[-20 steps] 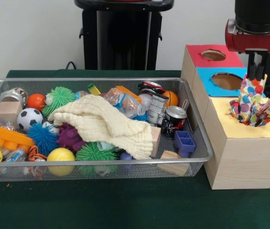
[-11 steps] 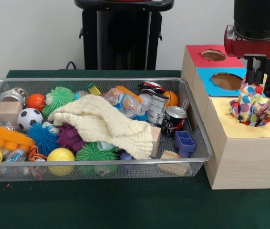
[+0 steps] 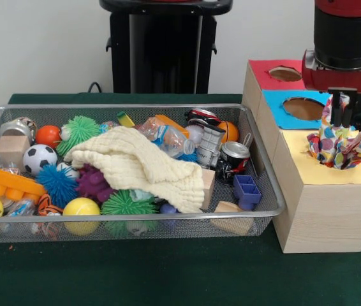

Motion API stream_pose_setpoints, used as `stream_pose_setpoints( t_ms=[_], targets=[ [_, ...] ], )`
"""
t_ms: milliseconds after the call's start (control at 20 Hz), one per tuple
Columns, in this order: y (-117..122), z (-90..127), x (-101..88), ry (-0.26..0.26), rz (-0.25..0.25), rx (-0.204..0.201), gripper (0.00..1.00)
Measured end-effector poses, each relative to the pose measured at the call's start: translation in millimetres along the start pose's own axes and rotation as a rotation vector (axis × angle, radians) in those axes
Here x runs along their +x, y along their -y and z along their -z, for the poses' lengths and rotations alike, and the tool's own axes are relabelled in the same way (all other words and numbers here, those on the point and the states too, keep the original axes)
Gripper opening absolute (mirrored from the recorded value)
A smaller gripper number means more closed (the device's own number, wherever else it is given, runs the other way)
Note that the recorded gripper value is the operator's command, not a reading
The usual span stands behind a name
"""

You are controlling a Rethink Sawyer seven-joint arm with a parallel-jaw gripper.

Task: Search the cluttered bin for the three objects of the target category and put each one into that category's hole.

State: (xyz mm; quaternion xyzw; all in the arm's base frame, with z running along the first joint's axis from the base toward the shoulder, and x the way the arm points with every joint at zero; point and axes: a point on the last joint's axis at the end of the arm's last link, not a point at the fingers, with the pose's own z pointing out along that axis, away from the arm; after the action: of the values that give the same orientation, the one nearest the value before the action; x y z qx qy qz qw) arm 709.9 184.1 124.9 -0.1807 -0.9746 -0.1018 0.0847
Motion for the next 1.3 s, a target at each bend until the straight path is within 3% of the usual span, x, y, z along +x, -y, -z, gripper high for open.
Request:
stream_pose_setpoints(
  t_ms=[550, 1300],
  targets=[
    [-17.5, -24.3, 10.3, -0.041, -0.015, -0.057, 0.00],
    [-23.4, -57.7, 29.9, -0.084, 0.006, -0.020, 0.00]
  ],
)
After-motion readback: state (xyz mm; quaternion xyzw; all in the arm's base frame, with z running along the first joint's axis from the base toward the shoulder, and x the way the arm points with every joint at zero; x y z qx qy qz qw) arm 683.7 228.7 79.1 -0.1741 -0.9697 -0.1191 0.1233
